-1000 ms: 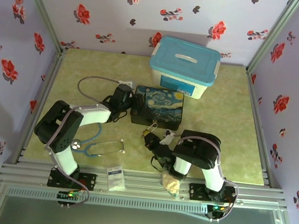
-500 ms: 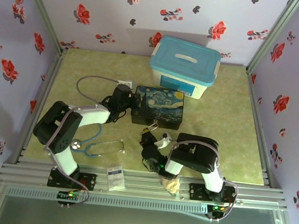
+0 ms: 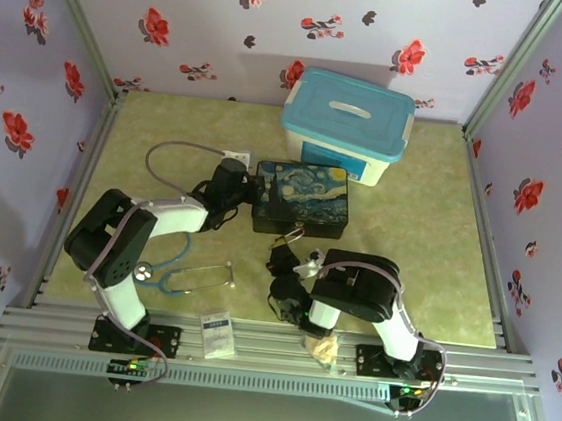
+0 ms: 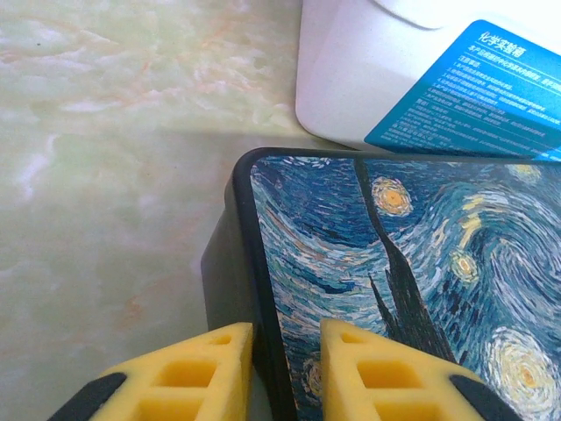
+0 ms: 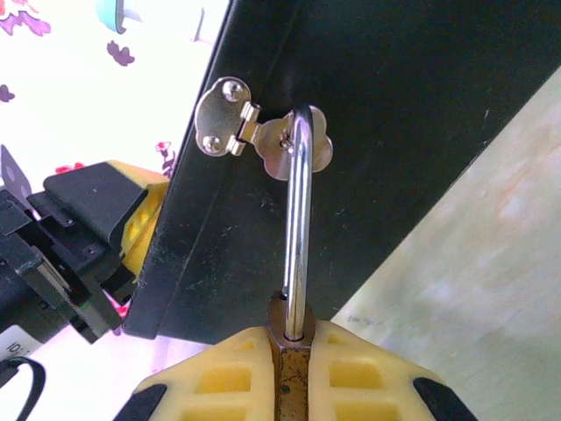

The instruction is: Unlock the padlock with the key

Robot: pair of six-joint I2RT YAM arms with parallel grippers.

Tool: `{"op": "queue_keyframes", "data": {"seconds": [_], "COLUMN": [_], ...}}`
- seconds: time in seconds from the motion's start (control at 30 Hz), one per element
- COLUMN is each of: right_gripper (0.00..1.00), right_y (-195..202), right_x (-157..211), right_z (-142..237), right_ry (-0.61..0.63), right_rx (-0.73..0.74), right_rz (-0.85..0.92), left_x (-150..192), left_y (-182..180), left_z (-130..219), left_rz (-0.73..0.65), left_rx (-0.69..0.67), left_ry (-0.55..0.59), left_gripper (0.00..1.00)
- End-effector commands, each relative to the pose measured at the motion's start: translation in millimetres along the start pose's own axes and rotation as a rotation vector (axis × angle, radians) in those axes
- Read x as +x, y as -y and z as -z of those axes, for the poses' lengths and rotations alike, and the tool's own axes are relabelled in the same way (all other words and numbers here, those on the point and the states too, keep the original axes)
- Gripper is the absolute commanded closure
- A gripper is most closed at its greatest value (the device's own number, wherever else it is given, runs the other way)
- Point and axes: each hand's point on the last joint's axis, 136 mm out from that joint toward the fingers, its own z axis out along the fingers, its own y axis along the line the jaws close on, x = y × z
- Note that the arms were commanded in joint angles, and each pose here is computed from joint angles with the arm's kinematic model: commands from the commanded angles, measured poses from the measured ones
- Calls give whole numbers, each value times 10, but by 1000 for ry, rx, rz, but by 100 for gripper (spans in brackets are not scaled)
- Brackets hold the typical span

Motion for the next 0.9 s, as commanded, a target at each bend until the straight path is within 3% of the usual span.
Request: {"op": "queue_keyframes", "data": {"seconds": [0.0,0.2,0.27,0.37,0.47,0.5,0.57,0.7,0.87], "right_gripper": [100,100,100,100,100,100,100,100,100], "right_y": [191,168,108,86,119,137,170,246,315], "right_x": [-384,-186,-74,15,15,7,-14,-46,-88], "right_z": [56,64,62,62,70,77,85,108,91], "right_ry": [169,126,102,82,79,79,80,79,96], "right_rx": [70,56,51,56,62,64,67,76,72], "right_rz": [78,53,62,91,105,104,105,106,73], "left_x": [1140,1013,851,519,202,103,11,231,674], "left_y": [-685,-576,-469,-286,-76,23,152,103,-154], "left_z": [79,83,101,138,132,130,92,-26,-91], "left_rz": [-94,-84,-77,-51,41,54,72,75,44], "left_rx": [-222,-188,-161,-126,-47,-9,32,-4,-96], "left_ry": [-371,-350,-321,-272,-209,-179,-169,-246,-329], "left_gripper": [77,76,66,36,13,11,11,11,29]}}
